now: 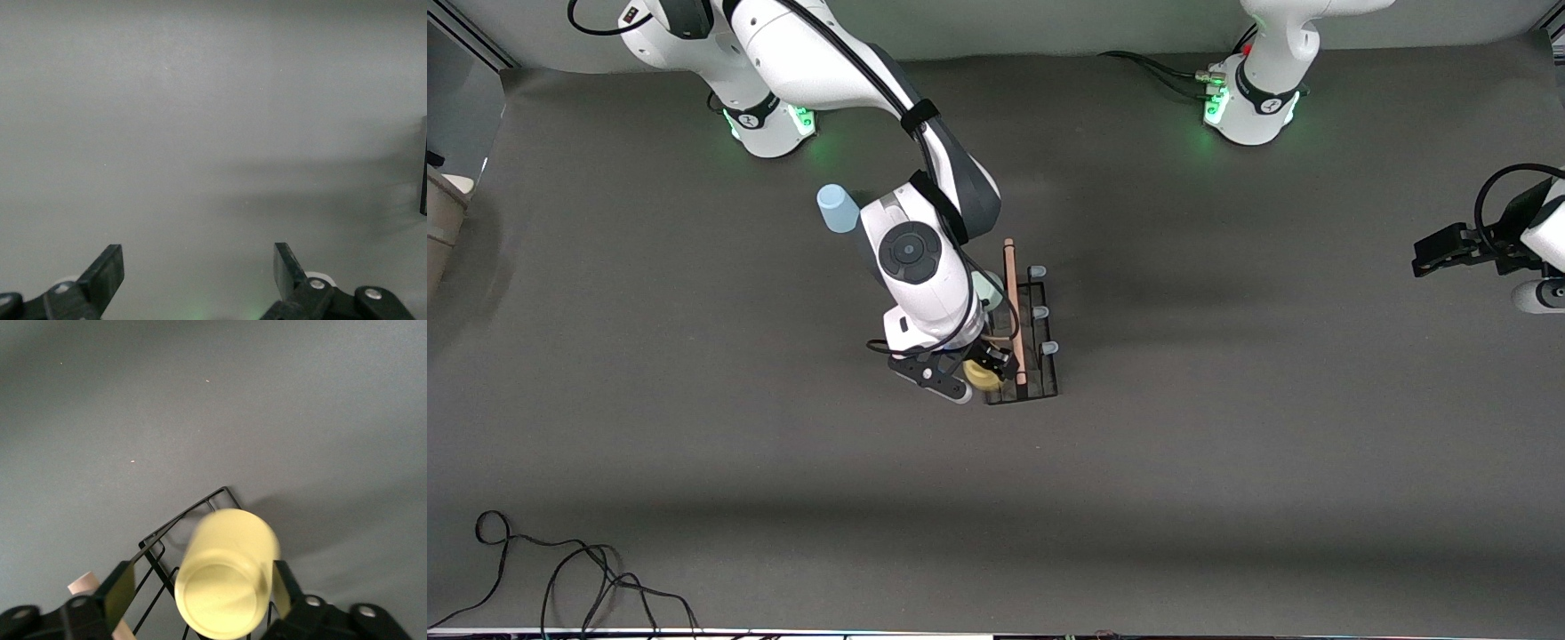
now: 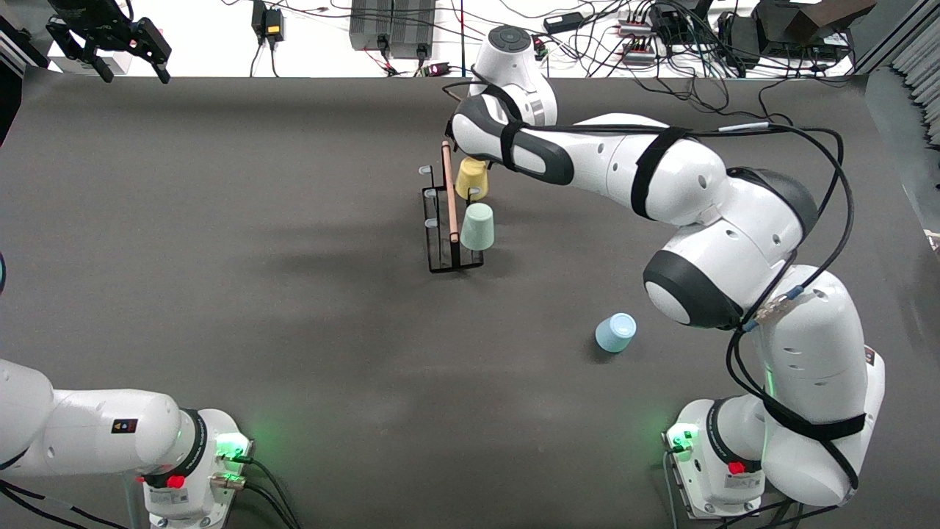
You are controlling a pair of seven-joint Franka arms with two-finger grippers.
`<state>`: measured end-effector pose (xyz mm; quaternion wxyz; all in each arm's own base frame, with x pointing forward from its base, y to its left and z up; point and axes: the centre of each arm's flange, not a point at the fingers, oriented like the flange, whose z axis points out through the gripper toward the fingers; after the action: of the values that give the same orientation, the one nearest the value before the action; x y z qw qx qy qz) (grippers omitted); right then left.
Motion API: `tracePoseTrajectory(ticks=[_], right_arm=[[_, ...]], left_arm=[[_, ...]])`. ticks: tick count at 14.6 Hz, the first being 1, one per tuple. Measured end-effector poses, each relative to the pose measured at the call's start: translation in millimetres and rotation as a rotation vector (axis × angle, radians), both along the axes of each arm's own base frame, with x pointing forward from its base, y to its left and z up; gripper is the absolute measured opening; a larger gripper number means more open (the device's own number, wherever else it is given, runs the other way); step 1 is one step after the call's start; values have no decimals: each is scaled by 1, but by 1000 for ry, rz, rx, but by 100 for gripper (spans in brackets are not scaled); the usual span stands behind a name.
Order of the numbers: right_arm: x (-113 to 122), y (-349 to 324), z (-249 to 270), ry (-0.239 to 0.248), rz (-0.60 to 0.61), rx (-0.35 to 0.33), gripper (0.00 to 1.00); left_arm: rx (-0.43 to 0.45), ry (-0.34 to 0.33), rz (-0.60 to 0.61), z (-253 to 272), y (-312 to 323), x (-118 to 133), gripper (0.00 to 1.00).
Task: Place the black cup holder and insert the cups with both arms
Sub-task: 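Carry the yellow cup to the rack and lower it onto a peg, then open the right gripper and withdraw it from the rack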
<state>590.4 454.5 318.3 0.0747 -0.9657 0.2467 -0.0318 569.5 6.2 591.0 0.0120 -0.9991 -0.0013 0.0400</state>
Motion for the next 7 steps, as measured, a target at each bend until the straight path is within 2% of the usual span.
tracePoseTrajectory(ticks=[3, 5, 7], right_arm=[[10, -8, 13, -18, -8, 4, 100], [18, -26, 37, 12, 19, -7, 100], [29, -65, 78, 67, 63, -11, 100]], left_arm=[[0, 0, 0, 0, 0, 0, 100], [0, 0, 0, 0, 0, 0, 100], [0, 0, -1, 0, -1, 0, 100]])
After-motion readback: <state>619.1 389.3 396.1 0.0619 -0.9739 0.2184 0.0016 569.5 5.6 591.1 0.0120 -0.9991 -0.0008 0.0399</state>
